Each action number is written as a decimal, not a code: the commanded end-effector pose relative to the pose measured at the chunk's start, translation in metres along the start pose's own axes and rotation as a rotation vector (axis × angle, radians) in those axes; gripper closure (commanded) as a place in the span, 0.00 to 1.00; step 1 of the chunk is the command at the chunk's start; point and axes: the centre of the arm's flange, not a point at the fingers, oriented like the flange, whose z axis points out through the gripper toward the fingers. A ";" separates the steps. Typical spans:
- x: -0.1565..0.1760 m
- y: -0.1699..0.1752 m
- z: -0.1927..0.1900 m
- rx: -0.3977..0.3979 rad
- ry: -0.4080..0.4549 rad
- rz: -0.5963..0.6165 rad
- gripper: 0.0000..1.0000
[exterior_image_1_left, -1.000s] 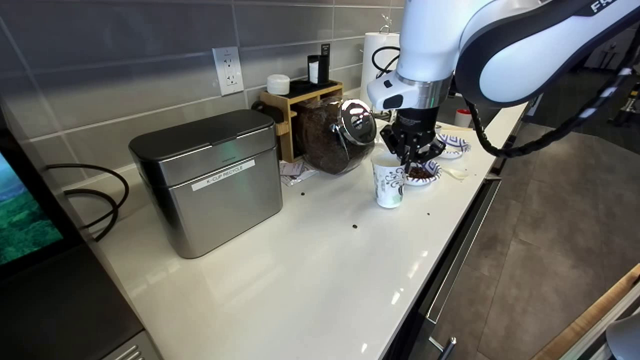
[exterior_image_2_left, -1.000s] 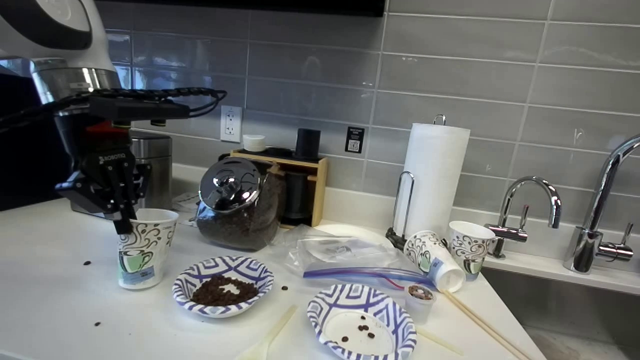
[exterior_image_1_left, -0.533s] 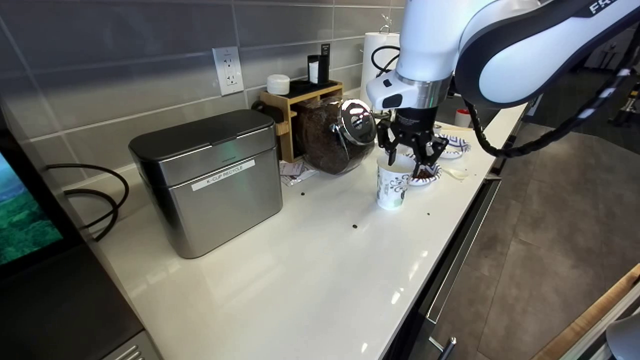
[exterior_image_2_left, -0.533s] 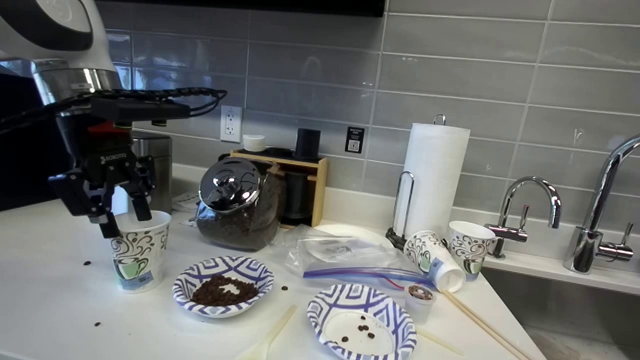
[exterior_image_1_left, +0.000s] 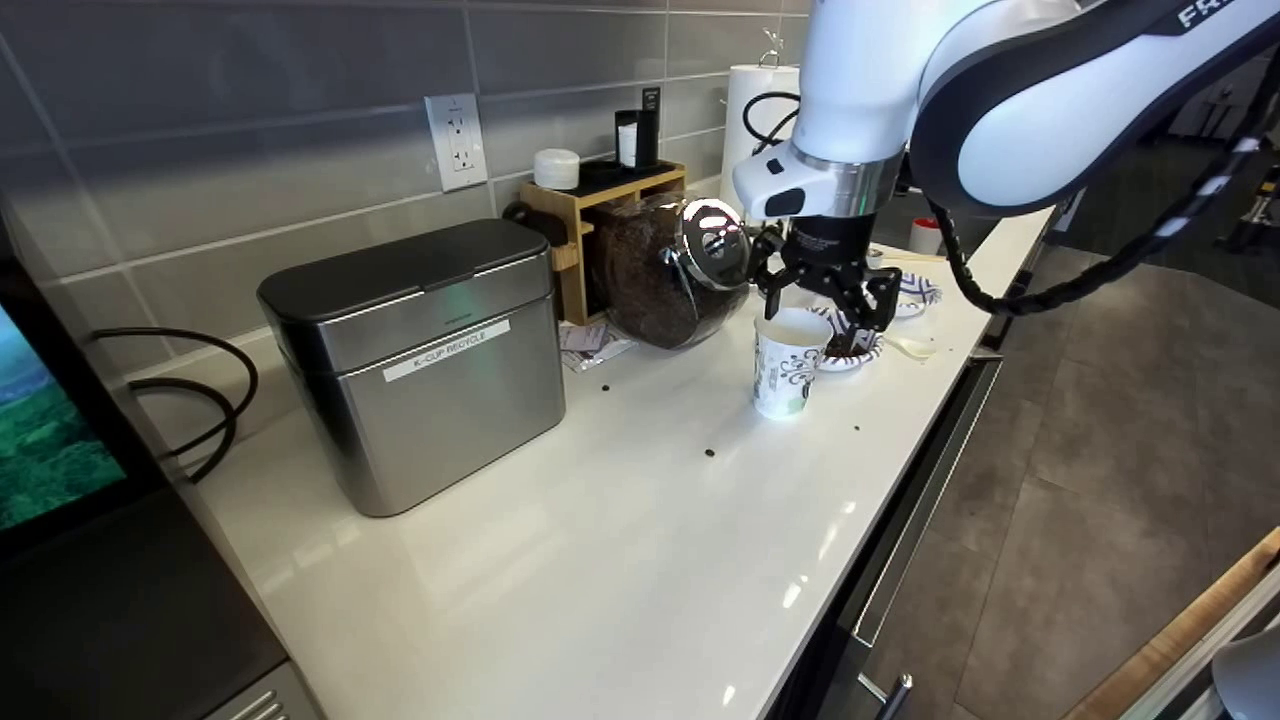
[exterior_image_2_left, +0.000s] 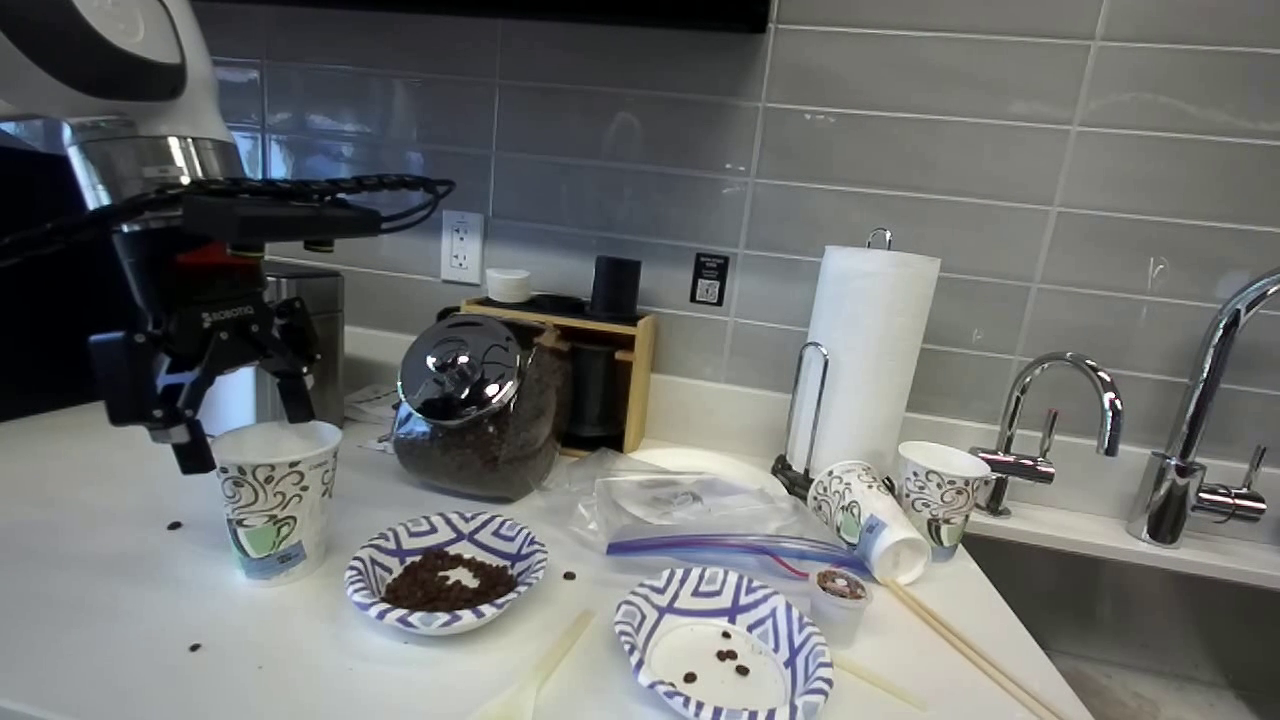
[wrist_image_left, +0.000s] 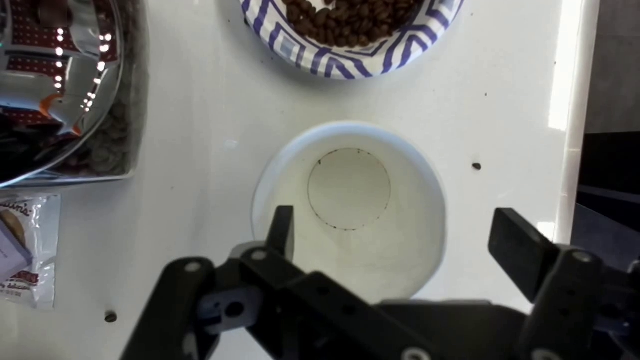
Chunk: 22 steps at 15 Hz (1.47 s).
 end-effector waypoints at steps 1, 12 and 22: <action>0.000 -0.003 0.005 -0.014 0.015 -0.002 0.00; -0.035 -0.009 -0.049 0.040 0.137 0.102 0.00; -0.053 -0.007 -0.081 0.097 0.153 0.225 0.00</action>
